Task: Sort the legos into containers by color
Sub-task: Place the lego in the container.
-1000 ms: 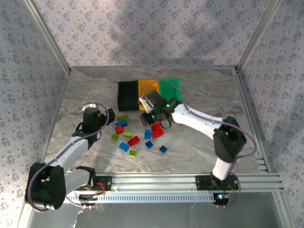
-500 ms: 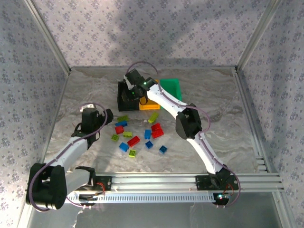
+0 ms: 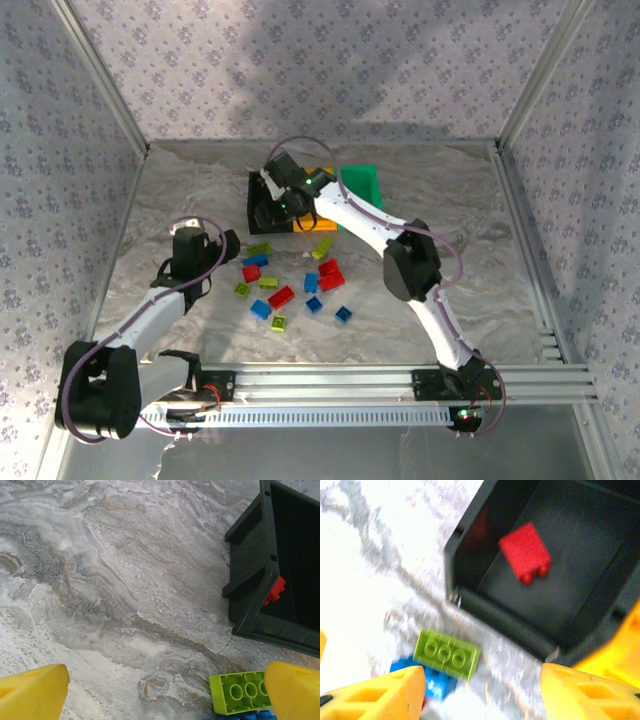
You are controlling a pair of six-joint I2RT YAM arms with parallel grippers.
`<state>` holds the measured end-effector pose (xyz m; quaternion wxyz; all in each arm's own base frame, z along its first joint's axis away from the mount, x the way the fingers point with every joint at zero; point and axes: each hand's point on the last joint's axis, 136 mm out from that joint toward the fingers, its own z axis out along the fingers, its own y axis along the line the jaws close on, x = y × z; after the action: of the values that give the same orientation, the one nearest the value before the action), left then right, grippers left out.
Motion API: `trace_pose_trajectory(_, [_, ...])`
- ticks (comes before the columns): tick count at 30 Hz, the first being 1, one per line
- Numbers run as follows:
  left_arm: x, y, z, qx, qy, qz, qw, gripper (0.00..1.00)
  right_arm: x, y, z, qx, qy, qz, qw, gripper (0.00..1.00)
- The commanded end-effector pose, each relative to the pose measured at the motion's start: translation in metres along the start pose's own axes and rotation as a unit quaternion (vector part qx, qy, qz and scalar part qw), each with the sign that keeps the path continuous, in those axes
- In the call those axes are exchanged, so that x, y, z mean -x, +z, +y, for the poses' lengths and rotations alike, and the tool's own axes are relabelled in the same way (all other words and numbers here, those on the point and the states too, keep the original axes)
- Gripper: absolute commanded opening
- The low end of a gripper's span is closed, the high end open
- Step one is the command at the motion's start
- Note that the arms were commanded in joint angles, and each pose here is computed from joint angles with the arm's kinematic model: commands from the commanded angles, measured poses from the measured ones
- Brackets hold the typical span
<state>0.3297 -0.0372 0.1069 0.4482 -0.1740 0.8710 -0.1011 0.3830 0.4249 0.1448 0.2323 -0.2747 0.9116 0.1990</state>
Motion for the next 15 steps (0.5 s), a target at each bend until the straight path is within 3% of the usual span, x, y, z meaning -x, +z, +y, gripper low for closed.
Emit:
trace_pose_trajectory(1, [0.008,0.002,-0.006,-0.01,-0.002,-0.006,1.0,1.0,-0.004,-0.035,-0.011,-0.026,-0.01,-0.053,0.998,0.64])
trace_pose_trajectory(7, [0.006,0.005,-0.009,-0.017,0.003,0.003,1.0,1.0,-0.057,-0.056,-0.05,-0.083,0.013,-0.066,0.994,0.65])
trace_pose_trajectory(15, [0.002,0.005,-0.043,-0.097,0.005,0.028,0.995,0.99,-0.107,-0.074,-0.101,-0.111,0.061,-0.06,0.99,0.65])
